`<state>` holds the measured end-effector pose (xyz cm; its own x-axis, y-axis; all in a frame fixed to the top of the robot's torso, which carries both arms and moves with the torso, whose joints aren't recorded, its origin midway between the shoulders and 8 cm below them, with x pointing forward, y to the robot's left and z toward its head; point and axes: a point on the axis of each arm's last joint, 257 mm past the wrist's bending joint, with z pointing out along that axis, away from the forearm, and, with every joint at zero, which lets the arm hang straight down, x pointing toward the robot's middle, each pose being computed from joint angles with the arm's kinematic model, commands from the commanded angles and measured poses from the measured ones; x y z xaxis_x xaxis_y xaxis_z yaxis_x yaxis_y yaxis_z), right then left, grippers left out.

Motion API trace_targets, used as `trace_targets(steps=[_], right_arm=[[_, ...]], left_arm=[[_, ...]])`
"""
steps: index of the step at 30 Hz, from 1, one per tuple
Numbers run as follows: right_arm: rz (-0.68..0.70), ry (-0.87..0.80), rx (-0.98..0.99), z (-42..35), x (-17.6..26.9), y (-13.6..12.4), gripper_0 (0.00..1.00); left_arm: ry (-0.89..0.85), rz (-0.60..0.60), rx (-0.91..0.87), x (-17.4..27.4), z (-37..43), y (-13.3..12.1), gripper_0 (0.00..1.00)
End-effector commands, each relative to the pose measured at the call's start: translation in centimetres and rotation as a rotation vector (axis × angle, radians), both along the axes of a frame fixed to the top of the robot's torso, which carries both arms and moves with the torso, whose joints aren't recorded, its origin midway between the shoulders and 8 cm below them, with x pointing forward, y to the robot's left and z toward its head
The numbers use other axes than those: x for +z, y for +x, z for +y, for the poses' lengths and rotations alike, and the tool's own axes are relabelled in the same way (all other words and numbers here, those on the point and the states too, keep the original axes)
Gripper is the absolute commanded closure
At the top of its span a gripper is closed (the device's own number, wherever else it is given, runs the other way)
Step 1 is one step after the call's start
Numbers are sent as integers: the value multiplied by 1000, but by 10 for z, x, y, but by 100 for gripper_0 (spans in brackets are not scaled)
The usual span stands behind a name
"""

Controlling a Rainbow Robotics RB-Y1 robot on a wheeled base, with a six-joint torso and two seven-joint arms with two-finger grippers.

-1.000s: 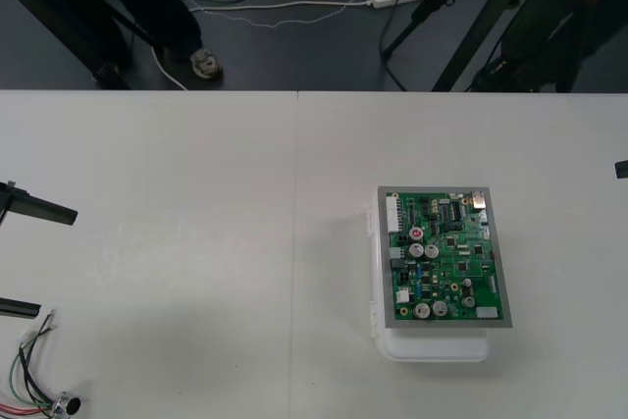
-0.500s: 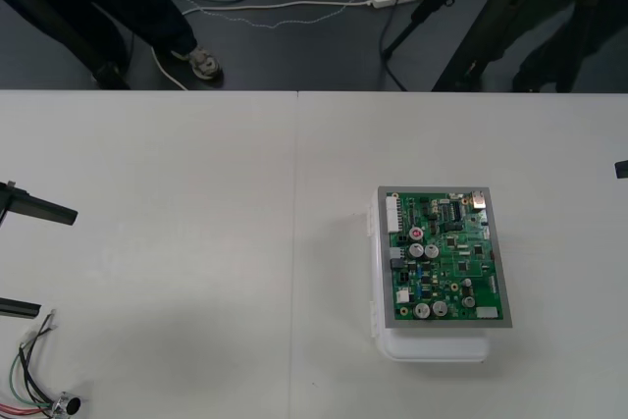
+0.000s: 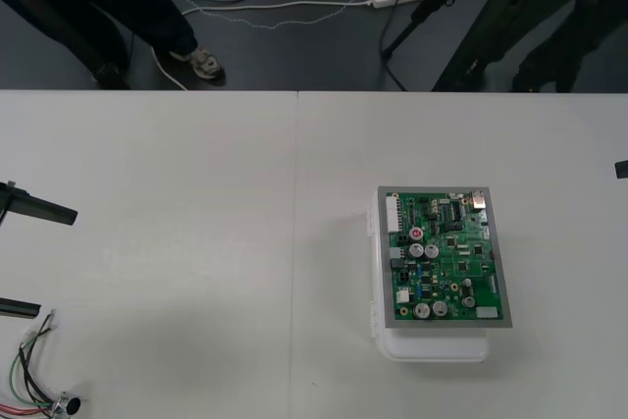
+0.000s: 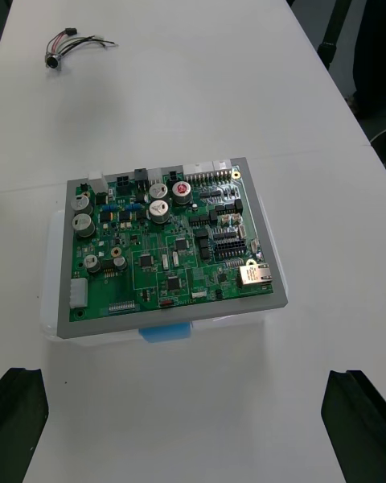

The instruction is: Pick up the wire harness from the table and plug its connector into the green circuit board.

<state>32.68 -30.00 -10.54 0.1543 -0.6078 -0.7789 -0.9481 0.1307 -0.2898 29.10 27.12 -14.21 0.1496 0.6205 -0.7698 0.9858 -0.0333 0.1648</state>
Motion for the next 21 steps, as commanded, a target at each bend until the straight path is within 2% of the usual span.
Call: trace_targets(steps=[1,12,13,20,21], right_arm=[[8,-28,18,3,3,-1,0],[8,-28,18,3,3,-1,0],[78,18,18,12,-23,-12,0],[108,12,45,18,-32,-21,0],[108,15,46,18,-32,-21,0]], left_arm=[[43,-9,-56,5,7,-14,0],[43,-9,-56,5,7,-14,0],[43,-9,-56,5,7,-14,0],[43,-9,-56,5,7,-14,0],[4,66,-39,-20,3,-28,0]])
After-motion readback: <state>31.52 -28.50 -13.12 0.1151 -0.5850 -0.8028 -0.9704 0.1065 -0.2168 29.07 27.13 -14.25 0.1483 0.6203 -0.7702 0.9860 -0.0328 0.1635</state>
